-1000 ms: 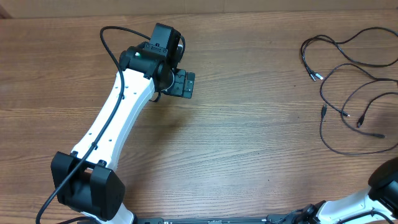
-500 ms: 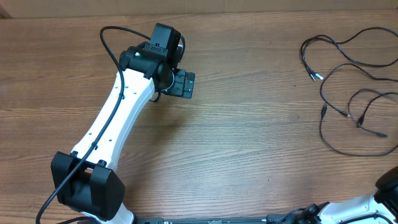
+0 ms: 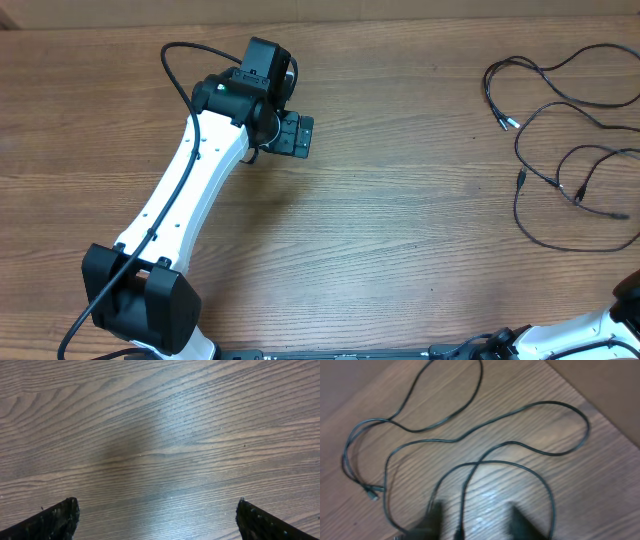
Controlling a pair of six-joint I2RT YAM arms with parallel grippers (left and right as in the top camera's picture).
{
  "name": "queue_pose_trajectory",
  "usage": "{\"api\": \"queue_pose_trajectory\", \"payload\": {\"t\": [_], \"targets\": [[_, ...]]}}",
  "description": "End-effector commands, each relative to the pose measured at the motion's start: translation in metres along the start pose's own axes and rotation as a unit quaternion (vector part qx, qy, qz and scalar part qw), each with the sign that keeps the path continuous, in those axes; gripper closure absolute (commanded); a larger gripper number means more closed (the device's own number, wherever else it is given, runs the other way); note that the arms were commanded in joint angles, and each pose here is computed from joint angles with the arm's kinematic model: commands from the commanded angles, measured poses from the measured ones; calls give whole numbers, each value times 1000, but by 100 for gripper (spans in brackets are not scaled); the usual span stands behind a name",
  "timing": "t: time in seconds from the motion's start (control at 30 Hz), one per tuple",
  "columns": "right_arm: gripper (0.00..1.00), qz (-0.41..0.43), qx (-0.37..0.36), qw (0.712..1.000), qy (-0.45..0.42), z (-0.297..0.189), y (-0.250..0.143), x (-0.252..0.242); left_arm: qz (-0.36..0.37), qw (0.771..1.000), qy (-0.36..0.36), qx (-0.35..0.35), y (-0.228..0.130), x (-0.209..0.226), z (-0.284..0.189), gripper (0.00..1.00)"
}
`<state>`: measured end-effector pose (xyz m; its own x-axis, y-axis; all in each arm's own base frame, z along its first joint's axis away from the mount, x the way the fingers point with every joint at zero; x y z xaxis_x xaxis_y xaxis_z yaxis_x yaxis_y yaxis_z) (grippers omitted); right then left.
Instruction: Untangle cables
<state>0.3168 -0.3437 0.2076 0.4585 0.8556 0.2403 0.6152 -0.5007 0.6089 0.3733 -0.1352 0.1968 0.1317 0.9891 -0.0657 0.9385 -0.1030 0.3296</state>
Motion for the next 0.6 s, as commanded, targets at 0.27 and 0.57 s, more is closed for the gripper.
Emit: {"api": "queue_pose_trajectory", "payload": {"t": [0.27, 0.57], "targets": [[3, -29, 24, 995, 92, 22, -4, 65, 11, 1000, -9, -9, 3, -3, -7, 0], [0, -100, 81, 980, 149, 44, -24, 157, 11, 1000, -9, -9, 3, -3, -7, 0]]}}
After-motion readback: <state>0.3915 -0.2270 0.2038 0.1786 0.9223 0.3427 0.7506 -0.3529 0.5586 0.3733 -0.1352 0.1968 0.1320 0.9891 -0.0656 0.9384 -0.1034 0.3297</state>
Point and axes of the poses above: each gripper's point midway between its finger pads, its own z axis out along the fingers, its own x axis along the line the jaws close on, y = z × x, the point moved 3 cm from there along -z, back along the fingers, and after that the axes turned 3 degrees about -z, right-handed, at the moved point
